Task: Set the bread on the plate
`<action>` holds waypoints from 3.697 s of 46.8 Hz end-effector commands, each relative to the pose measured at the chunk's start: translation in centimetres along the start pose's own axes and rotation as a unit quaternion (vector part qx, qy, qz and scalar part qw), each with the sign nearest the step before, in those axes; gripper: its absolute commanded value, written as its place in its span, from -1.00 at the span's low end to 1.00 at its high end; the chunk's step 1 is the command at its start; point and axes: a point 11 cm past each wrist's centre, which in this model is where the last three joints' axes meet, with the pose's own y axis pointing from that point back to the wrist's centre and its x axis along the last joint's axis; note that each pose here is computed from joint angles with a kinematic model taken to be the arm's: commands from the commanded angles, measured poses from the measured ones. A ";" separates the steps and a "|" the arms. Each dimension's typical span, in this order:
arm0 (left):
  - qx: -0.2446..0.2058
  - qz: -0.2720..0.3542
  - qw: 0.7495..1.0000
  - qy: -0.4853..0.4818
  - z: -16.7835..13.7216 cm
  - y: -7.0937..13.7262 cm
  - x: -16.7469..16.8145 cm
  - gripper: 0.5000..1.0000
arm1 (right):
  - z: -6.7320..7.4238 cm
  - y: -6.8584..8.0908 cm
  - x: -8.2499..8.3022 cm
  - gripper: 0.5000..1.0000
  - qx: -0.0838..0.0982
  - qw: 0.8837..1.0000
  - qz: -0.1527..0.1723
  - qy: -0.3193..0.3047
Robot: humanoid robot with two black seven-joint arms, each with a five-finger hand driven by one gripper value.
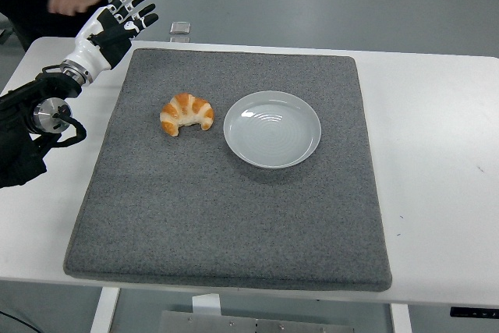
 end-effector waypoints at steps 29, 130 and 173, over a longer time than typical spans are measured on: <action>-0.005 0.002 1.000 0.005 -0.2 0.1 -0.1 0.95 | 0.0 0.0 0.0 0.72 0.000 1.000 0.000 0.000; 0.127 -0.191 0.857 -0.462 11.5 0.4 -16.8 0.94 | 0.0 0.0 0.0 0.72 0.000 1.000 0.000 0.000; 0.143 -0.159 0.775 -0.594 -2.8 2.1 -8.5 0.93 | 0.0 0.0 0.0 0.72 0.000 1.000 0.000 0.000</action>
